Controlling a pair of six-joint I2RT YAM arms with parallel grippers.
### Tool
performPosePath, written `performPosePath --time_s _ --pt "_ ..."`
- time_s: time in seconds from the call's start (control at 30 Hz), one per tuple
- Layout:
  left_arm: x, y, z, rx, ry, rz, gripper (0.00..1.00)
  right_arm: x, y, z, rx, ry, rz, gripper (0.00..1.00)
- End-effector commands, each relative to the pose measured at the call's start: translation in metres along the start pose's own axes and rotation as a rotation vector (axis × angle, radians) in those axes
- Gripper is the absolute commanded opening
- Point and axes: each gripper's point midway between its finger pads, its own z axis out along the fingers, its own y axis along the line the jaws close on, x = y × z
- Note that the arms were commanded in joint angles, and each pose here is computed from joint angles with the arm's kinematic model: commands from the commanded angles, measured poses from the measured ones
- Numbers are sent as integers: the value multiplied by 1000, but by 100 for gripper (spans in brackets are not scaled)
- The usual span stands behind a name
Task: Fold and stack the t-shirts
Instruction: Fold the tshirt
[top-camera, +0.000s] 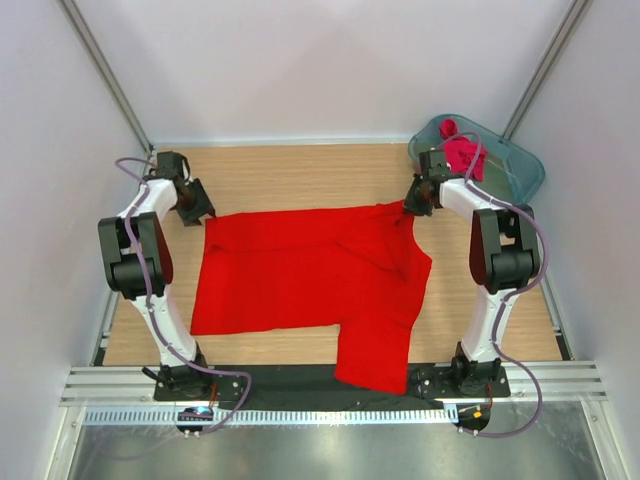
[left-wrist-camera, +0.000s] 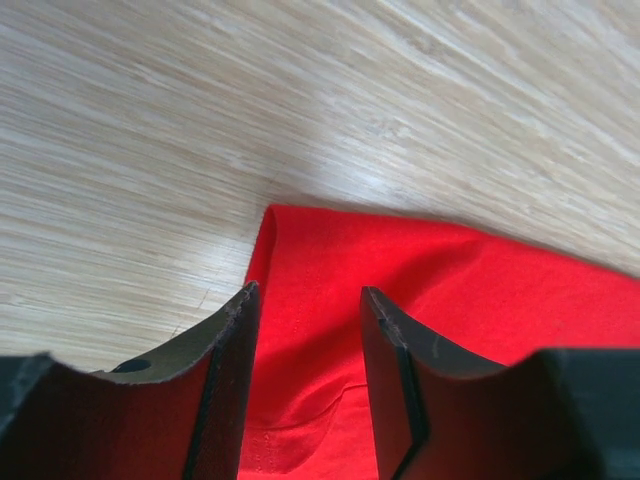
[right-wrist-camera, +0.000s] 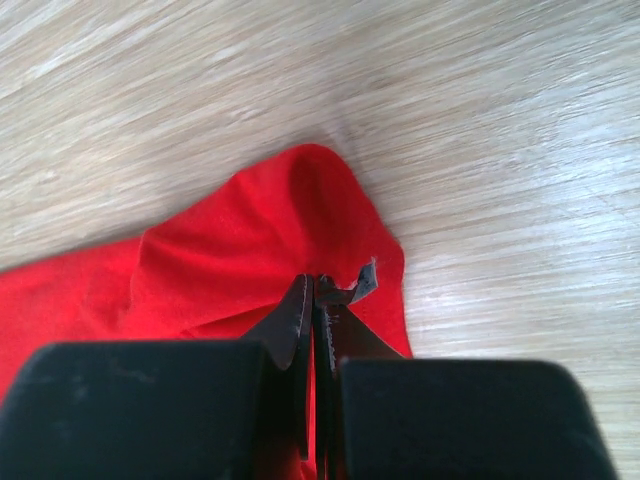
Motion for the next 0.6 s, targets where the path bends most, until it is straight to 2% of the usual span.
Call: performPosePath --time_s 0.0,0.1,0.3,0.57 --pt "-12 -8 -3 37 -5 8 51 -23 -1 -5 10 -92 23 1" --pt "-5 -5 1 25 37 14 52 -31 4 -1 -4 -100 -7 1" --pt "-3 6 13 -19 36 48 43 -29 15 3 -62 -68 -12 1" --pt "-7 2 25 7 43 59 42 -31 19 5 -75 -54 -22 1"
